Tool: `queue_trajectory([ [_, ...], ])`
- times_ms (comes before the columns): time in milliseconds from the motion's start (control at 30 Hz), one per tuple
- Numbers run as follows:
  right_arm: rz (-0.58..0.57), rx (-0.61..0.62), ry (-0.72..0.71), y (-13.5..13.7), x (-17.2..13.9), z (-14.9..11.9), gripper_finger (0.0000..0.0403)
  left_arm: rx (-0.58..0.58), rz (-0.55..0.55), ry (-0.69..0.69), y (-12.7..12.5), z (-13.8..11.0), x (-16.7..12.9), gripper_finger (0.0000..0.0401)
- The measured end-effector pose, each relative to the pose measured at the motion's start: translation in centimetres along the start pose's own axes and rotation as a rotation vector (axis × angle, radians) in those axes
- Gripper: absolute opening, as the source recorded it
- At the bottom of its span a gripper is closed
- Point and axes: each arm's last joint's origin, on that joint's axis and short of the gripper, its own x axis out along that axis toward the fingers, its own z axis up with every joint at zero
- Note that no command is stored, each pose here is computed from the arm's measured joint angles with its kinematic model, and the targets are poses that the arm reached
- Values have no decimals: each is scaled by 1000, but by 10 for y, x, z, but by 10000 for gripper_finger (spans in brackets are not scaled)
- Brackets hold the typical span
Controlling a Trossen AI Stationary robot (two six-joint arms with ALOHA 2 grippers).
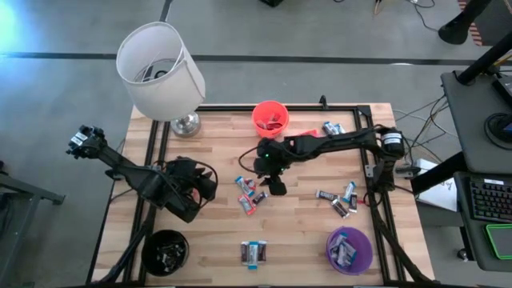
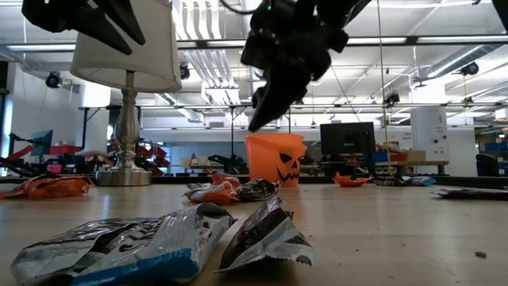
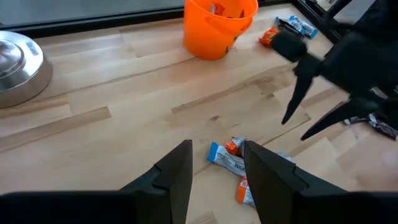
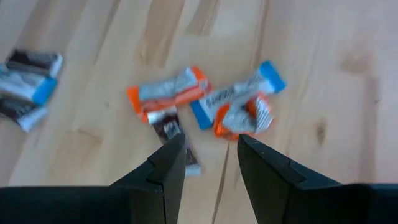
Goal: Organize candy in baskets
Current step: Put the brown chocolate into the black bucket
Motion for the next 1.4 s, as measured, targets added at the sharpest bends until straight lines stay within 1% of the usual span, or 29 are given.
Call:
queue_trajectory([
  [133, 21, -13, 65, -1, 21, -9, 139, -1, -1, 1, 0, 0, 0, 126],
  [267, 44, -44, 101, 5, 37, -15, 139, 6, -1, 1, 0, 0, 0, 126],
  [367, 57, -78, 111, 10, 41, -15, 139, 16, -2, 1, 0, 0, 0, 126],
  [567, 68, -106, 110, 17, 46, -14, 139, 13, -5, 1, -1, 0, 0, 126],
  [700, 62, -106, 90, 15, 49, -13, 139, 11, -6, 1, -1, 0, 0, 126],
  [1233, 72, -59, 157, 10, 73, -30, 139, 14, -9, 2, -1, 0, 0, 126],
  [1333, 62, -60, 163, 10, 74, -31, 131, 14, -9, 2, -1, 0, 0, 126],
  [1400, 47, -61, 167, 9, 74, -32, 112, 14, -9, 2, -1, 0, 0, 126],
])
